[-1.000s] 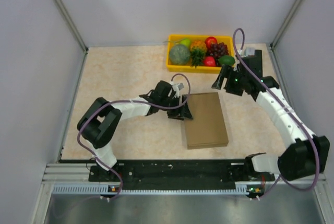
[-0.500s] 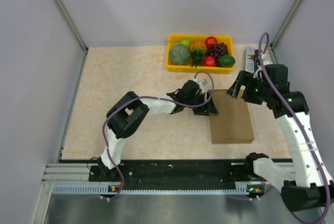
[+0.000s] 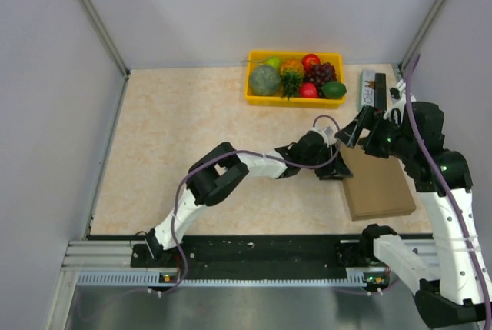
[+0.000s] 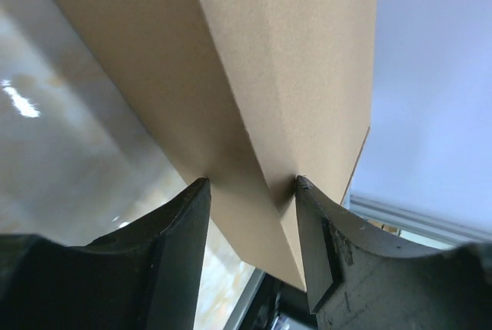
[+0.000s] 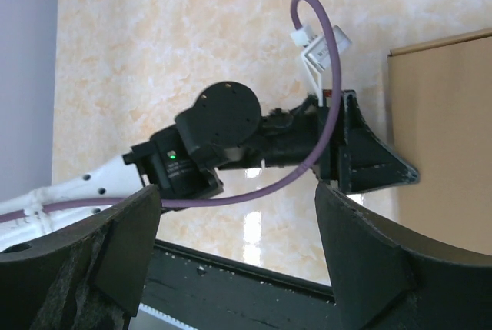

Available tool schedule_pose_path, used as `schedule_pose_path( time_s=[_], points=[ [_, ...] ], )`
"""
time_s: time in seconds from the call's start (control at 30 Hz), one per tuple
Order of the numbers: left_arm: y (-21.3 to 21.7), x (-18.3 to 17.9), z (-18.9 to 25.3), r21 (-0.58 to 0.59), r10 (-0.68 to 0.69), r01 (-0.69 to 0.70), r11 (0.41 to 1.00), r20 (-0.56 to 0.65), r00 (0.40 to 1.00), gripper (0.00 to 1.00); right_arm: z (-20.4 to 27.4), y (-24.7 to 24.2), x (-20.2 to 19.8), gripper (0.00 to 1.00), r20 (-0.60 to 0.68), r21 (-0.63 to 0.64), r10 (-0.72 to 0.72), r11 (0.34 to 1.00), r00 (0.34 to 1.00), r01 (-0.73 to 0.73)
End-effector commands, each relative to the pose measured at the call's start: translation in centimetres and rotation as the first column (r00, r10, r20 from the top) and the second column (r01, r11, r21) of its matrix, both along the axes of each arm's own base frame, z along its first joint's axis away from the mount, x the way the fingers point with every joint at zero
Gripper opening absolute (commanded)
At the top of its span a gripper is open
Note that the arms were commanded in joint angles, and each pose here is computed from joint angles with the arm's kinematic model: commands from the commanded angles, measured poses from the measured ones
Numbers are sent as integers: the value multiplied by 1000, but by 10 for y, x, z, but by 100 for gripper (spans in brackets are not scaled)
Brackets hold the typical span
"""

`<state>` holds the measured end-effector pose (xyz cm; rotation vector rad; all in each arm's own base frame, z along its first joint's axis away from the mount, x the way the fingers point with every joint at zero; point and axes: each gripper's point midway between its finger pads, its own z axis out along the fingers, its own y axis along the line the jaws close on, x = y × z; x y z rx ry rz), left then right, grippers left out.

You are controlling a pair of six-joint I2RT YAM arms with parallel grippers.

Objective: Fold the paper box

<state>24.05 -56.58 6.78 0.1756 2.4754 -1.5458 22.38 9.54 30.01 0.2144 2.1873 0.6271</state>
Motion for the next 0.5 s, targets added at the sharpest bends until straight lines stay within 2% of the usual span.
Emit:
schedule_pose_path(
  time_s=[0.0,0.1,0.27,0.47],
  points=[
    [-41,0,42,-150,49,-51,987,-17,999,52,18,-5,-7,81,68,14,-34,999,997,33],
    [-53,0,47,-190,65,-70,979,-32,997,50,16,-6,-8,81,69,8,-33,999,997,33],
    [-63,9,40,-129,40,-33,991,54,998,55,12,-4,-9,81,59,8,-20,1000,998,20],
    [-54,36,24,-67,22,-17,998,84,996,59,11,-8,-11,81,79,-16,-21,1000,997,23]
  ],
)
